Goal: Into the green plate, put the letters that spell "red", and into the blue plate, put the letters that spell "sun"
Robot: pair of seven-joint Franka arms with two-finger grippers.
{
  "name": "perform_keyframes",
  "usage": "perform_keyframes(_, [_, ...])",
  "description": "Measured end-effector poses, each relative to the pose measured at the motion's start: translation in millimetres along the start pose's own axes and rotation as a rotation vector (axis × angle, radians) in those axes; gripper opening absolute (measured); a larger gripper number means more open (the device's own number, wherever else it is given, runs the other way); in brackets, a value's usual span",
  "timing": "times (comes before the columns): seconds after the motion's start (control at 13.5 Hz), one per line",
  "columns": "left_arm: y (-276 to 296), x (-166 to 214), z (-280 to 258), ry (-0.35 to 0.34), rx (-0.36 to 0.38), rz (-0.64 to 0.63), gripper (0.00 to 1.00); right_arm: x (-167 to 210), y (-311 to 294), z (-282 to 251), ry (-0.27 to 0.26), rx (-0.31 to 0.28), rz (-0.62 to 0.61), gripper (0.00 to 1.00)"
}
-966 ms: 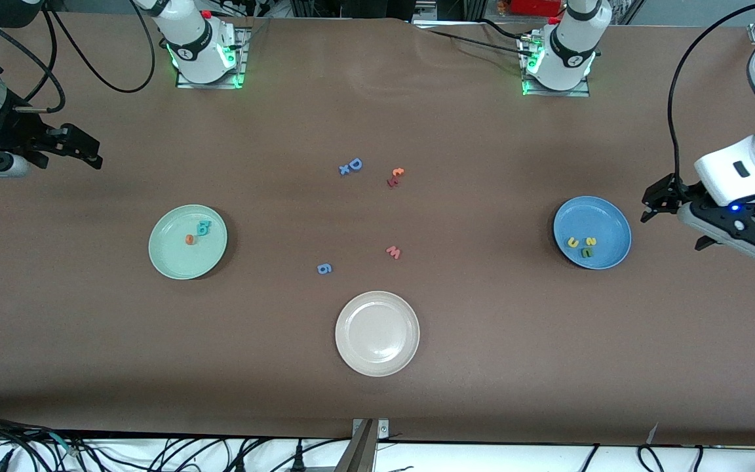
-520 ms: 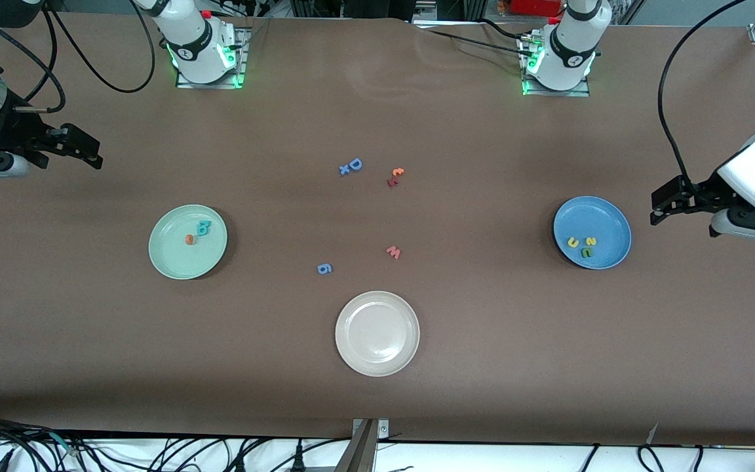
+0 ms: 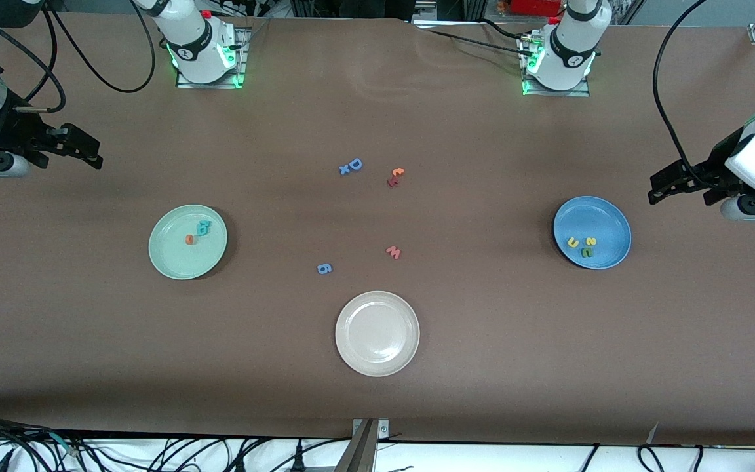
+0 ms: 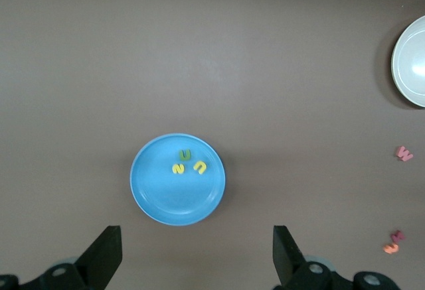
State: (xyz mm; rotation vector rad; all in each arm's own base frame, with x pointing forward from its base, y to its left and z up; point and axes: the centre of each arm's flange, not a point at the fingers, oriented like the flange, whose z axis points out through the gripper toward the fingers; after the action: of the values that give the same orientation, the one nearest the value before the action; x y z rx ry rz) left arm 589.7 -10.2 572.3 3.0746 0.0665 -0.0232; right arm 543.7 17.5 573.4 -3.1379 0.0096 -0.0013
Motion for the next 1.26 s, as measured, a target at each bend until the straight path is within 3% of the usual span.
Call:
perform_keyframes(0.15, [-10.4, -2.4, 1.0, -0.005, -0.028, -0.02, 1.0, 0.0, -0.1, 0.0, 0.0, 0.0, 0.0, 1.0])
perform_keyframes(0.52, [24.4, -11.3, -11.7, 0.017, -0.024, 0.044, 1.0, 0.0, -0.2, 0.0, 0.0, 0.0, 0.0, 1.0])
perform_keyframes(1.26, [27.5, -11.4, -17.0, 0.028, -0.025, 0.041, 1.0, 0.1, -0.2, -0.4, 0.002, -0.001, -0.002, 1.0])
